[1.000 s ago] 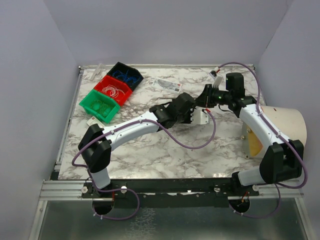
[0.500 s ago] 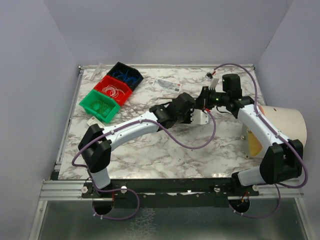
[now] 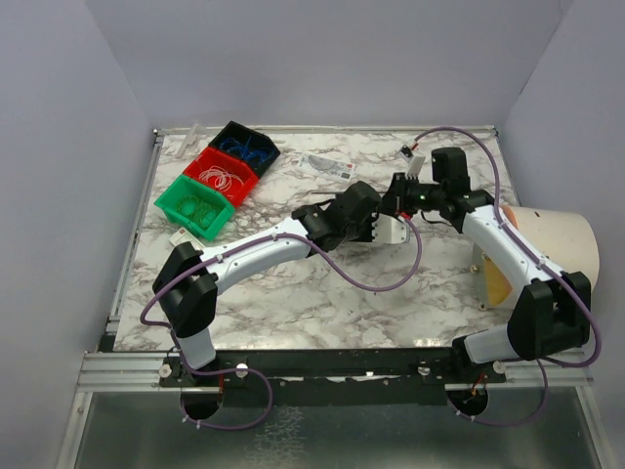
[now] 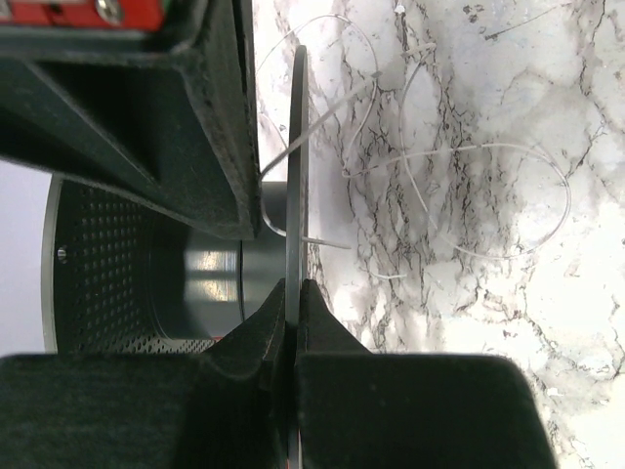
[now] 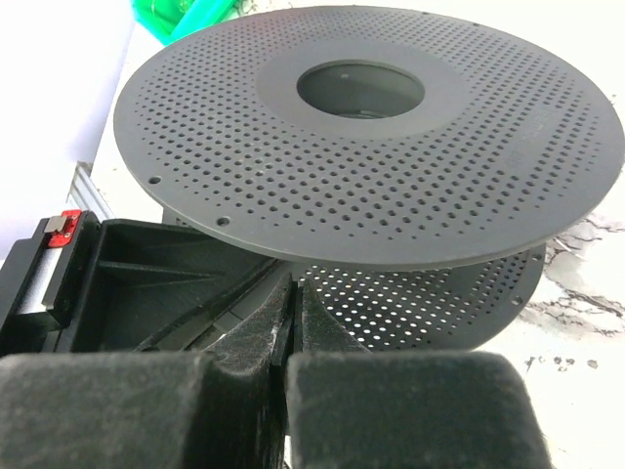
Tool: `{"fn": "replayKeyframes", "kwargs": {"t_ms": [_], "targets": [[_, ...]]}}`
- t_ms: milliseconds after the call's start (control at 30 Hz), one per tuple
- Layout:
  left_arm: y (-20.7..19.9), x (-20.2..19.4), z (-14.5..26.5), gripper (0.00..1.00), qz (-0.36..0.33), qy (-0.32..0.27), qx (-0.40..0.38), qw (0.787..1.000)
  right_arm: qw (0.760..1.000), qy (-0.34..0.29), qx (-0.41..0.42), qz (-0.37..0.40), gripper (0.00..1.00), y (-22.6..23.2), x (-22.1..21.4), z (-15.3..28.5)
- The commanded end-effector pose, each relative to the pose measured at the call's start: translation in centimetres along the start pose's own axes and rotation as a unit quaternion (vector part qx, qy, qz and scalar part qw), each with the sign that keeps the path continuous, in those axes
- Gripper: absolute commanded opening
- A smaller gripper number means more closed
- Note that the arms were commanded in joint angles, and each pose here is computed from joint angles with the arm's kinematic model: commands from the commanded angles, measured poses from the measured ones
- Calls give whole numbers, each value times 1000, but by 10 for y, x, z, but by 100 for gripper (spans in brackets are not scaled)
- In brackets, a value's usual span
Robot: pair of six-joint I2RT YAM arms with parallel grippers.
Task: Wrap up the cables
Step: Wrap the cable around the cable reel.
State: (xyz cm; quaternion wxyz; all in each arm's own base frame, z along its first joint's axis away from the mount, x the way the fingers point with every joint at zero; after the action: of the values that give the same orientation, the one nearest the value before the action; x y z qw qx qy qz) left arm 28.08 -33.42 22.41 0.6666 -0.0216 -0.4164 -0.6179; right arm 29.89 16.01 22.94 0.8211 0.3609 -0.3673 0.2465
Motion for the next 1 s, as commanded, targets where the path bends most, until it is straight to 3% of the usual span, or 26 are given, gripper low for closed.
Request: {"fn": "replayKeyframes", "kwargs": {"t_ms": [0,333,500,567,967], "targets": [[13,23,8,0,2,-41,21,999,1000,13,24,8,1,11,-7,-5],[13,22,7,0,3,-41,20,999,999,18,37,16,2,13,-7,-9],[12,23,8,0,3,-42,20,999,998,10,22,58,31,15,6,0],[12,22,9,0,3,-42,20,999,997,4,16,73,39,16,9,3],[12,25,16,0,1,-52,-4,999,988,3,-4,152,47,14,12,16]]}}
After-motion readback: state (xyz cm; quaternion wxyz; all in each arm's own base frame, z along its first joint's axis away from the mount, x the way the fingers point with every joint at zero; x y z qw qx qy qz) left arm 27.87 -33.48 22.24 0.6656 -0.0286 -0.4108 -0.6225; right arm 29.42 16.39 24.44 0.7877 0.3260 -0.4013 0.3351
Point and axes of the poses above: each gripper's point midway between its finger pads, its own z axis back along the fingers, its own y axis along the line the jaws close on, x = y × z, the point moved 6 cm from there along z, back along the fingers, and after that the axes turned 14 degrees about z, right-handed, at the moved point
